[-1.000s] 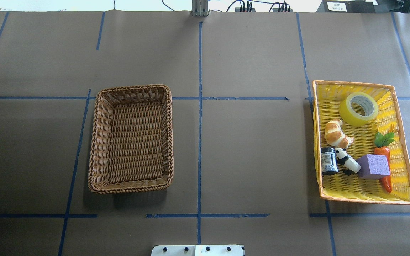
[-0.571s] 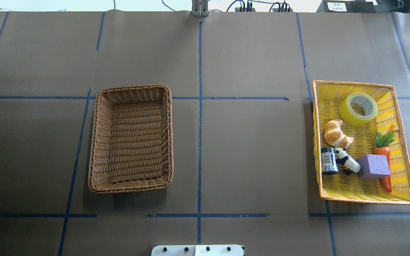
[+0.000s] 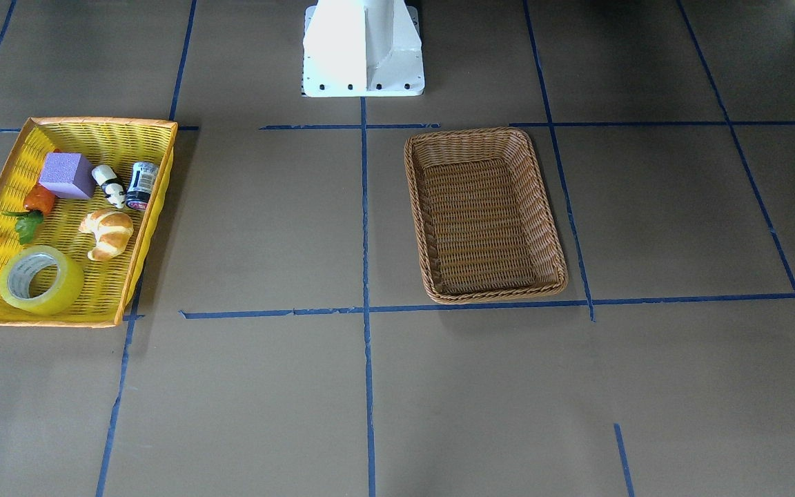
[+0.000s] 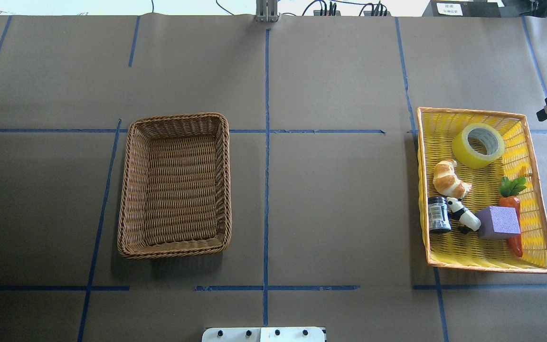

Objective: Move tape to another basket

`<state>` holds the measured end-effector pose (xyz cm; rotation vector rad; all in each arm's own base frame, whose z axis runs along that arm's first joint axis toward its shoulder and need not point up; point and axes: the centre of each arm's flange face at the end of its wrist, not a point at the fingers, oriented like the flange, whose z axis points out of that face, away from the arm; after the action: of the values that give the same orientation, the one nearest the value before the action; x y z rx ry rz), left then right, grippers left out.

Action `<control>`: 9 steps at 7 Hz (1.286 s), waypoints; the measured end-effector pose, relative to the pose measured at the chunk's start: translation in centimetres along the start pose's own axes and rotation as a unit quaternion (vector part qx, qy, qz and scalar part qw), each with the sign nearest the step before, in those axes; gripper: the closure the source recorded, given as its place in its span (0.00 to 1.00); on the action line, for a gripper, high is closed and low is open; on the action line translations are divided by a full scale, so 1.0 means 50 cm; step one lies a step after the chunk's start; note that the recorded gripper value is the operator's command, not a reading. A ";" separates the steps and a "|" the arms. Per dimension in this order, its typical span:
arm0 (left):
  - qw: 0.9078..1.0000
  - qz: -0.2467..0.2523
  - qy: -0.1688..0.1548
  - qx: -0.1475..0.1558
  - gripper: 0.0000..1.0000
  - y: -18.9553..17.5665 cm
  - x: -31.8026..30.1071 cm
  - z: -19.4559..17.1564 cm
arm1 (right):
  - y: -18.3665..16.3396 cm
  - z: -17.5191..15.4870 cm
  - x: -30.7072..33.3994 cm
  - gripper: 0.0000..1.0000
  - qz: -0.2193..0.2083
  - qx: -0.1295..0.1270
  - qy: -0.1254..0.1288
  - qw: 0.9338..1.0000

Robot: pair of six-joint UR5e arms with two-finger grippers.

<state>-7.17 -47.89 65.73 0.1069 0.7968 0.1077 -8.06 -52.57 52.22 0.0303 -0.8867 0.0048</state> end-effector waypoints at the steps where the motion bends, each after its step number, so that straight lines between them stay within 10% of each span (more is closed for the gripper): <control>1: 1.000 0.000 0.000 0.000 0.00 0.000 0.000 0.000 | 0.002 0.022 -0.017 0.00 0.008 0.002 -0.002 1.000; 9: 1.000 0.000 0.010 0.002 0.00 -0.003 0.009 -0.004 | 0.015 0.274 -0.061 0.00 0.020 0.014 0.022 0.999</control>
<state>-6.99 -47.98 65.27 0.1108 0.8168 0.1079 -20.62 -52.17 58.51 0.0386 -0.8440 0.0554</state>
